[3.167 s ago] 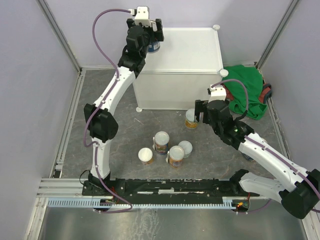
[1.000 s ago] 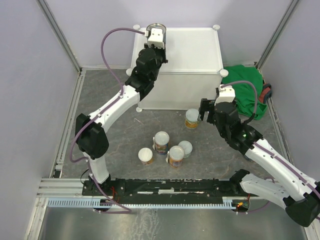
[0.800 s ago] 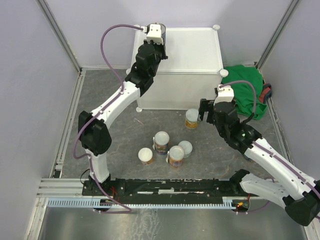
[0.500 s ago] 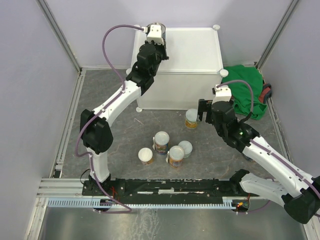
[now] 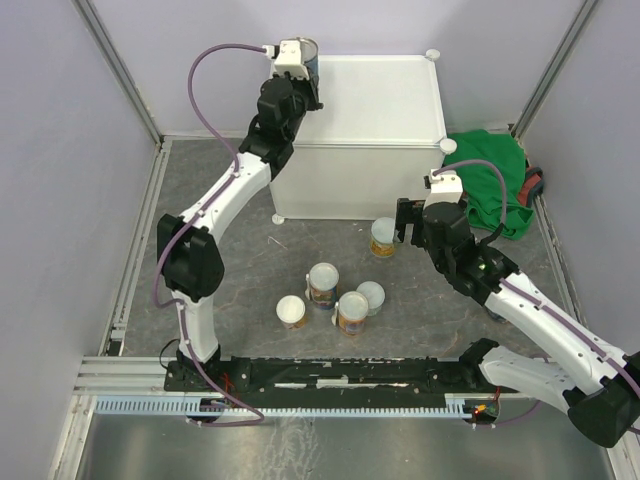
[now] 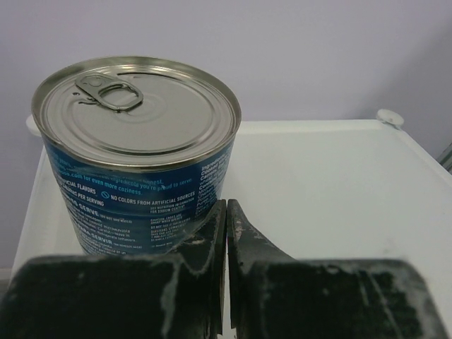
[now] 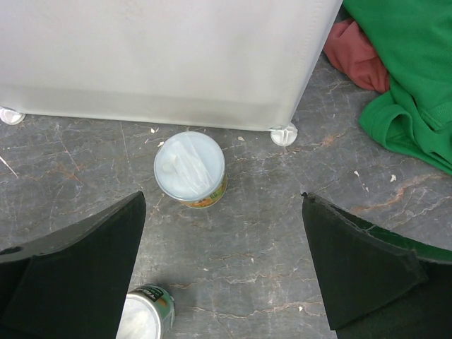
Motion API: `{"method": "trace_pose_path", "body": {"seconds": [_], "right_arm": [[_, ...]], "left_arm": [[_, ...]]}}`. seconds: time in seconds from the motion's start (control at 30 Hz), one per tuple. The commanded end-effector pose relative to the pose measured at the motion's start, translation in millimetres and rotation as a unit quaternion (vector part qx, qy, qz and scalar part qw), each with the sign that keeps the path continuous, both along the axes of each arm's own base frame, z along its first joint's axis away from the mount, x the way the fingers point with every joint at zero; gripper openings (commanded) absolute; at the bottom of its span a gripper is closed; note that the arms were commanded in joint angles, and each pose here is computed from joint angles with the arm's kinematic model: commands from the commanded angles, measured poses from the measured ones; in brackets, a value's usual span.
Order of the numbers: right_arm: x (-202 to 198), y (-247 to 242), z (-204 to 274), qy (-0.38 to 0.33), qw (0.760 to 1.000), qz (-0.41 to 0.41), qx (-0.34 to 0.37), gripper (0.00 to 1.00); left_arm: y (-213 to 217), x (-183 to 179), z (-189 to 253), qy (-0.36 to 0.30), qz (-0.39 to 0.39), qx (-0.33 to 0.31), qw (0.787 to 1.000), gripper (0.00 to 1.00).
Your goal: Place and organize the canned foods onto the counter
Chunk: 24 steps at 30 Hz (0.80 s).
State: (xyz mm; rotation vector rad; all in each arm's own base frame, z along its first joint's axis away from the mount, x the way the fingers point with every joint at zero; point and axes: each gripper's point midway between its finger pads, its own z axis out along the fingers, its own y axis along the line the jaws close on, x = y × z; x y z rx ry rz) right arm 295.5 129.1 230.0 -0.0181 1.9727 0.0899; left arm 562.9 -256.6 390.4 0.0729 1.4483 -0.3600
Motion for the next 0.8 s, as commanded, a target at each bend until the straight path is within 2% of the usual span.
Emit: {"method": "trace_pose_path", "body": {"seconds": [0.0, 0.27, 0.37, 0.57, 0.77], "right_arm": [[6, 3, 26, -0.035, 0.999, -0.002, 0.020, 0.99], [6, 3, 27, -0.034, 0.999, -0.002, 0.018, 0.99], [4, 2, 27, -0.033, 0.999, -0.001, 0.019, 0.99], [-3, 0, 31, -0.031, 0.999, 0.005, 0.024, 0.99], [-14, -10, 34, -0.028, 0.999, -0.003, 0.026, 1.00]], "left_arm": [[11, 7, 32, -0.031, 0.008, -0.031, 0.999, 0.07], [16, 15, 30, -0.025, 0.015, -0.031, 0.999, 0.07], [15, 7, 36, -0.026, 0.006, -0.039, 0.999, 0.08], [18, -33, 51, -0.030, -0.027, -0.063, 0.997, 0.13], [12, -83, 62, -0.029, -0.050, -0.059, 0.997, 0.29]]}}
